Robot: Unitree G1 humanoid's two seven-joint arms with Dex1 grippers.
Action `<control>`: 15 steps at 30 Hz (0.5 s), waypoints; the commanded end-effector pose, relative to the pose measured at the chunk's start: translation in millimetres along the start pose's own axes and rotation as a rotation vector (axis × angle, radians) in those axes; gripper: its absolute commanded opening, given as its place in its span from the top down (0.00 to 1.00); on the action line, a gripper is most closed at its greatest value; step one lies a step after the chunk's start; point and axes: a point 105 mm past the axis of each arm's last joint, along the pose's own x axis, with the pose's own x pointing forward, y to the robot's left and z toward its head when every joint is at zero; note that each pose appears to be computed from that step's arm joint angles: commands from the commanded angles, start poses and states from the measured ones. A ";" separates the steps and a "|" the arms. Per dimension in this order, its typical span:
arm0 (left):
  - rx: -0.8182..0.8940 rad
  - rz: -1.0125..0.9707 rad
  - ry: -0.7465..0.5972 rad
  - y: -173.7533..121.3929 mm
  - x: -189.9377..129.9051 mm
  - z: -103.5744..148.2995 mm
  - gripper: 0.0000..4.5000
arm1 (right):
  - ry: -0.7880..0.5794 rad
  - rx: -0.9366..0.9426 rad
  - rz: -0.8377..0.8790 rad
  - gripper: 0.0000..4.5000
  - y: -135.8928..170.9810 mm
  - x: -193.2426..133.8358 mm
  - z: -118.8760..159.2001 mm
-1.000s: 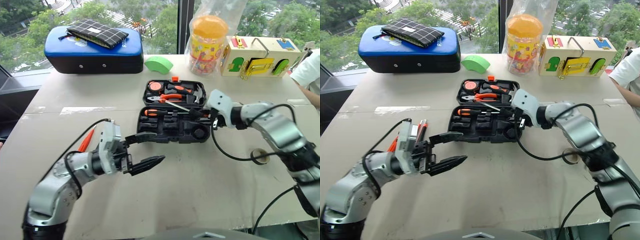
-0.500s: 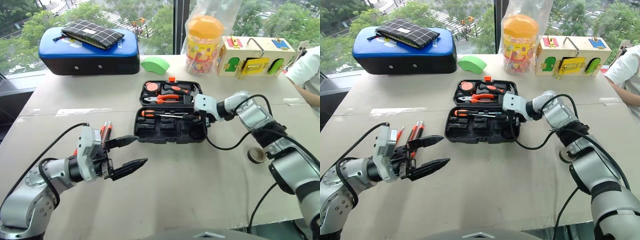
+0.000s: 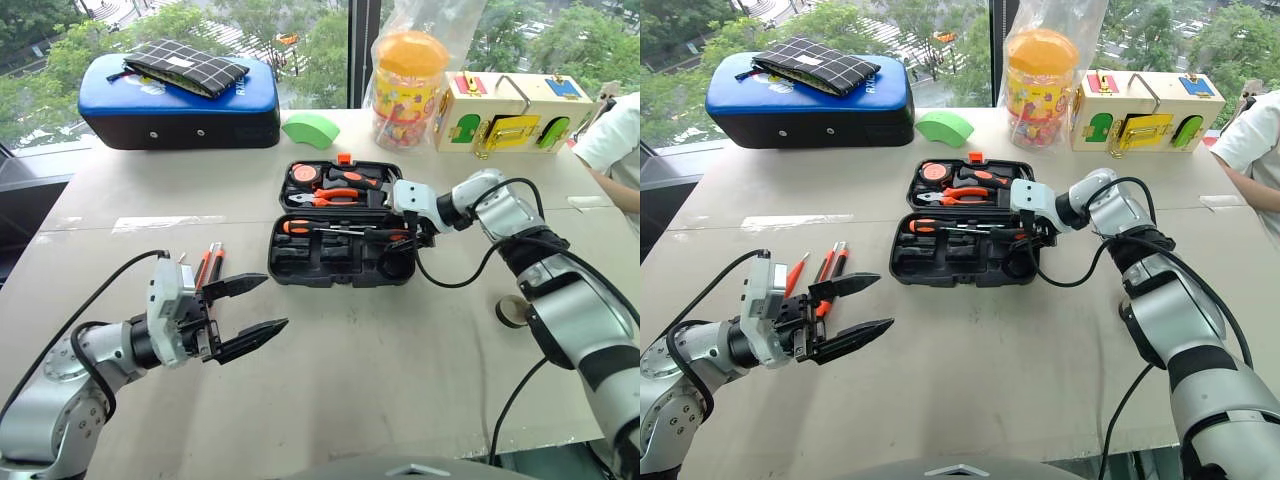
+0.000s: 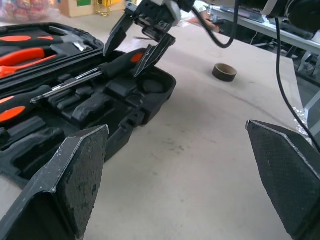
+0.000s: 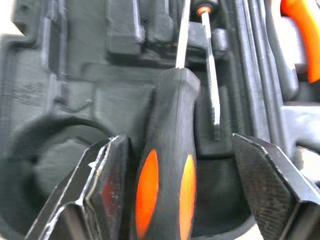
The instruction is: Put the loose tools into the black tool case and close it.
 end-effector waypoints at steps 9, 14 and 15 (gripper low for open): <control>0.018 -0.005 -0.016 0.5 4.0 -1.8 0.00 | -0.167 0.099 -0.131 0.99 -7.4 -14.2 26.3; 0.019 0.003 -0.018 0.2 5.3 -3.2 0.00 | -0.134 0.105 -0.122 0.99 6.9 -8.5 13.3; 0.018 0.005 -0.018 -0.4 5.5 -3.8 0.00 | -0.130 0.105 -0.114 0.99 10.4 -8.8 11.6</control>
